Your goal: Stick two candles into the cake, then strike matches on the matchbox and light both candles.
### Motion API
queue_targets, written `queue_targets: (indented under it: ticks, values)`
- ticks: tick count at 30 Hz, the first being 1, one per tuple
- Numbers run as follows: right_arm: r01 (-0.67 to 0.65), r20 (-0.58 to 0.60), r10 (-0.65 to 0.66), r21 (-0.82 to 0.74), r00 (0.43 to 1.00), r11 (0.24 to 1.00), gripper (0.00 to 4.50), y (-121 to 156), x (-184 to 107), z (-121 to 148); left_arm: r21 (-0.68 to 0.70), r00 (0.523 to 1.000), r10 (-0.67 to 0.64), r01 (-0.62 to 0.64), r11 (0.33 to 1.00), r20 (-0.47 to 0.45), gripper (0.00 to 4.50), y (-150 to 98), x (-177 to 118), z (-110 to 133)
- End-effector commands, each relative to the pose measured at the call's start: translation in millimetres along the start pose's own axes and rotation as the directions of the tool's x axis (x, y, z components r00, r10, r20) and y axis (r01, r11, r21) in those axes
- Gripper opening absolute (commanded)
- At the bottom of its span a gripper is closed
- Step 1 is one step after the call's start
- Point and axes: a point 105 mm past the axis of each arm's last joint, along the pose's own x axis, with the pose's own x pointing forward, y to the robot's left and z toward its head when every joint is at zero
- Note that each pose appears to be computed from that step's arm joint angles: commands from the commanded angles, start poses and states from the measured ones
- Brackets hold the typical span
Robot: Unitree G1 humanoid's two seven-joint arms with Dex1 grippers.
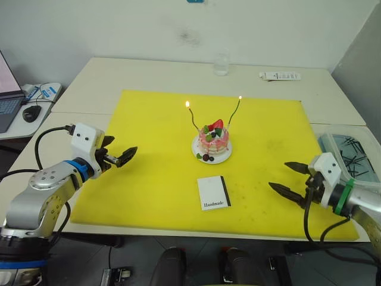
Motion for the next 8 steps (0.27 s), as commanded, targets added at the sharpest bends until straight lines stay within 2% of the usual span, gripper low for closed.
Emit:
queue_targets:
  ticks: [1, 6, 8]
  values:
    - [0.079, 0.043, -0.077, -0.031, 0.996, 0.996, 4.50, 1, -12, 6, 0.029, 0.998, 0.008, -0.010, 1.000, 0.062, 4.44, -4, 9, 14]
    - [0.100, 0.048, -0.100, 0.012, 0.994, 0.995, 4.50, 9, -17, -1, -0.004, 0.996, -0.013, 0.014, 1.000, 0.093, 4.44, -11, 20, 16]
    - [0.105, 0.057, -0.106, 0.016, 0.993, 0.994, 4.50, 9, -15, 1, 0.008, 0.998, -0.020, 0.020, 1.000, 0.054, 4.44, -12, 22, 11]
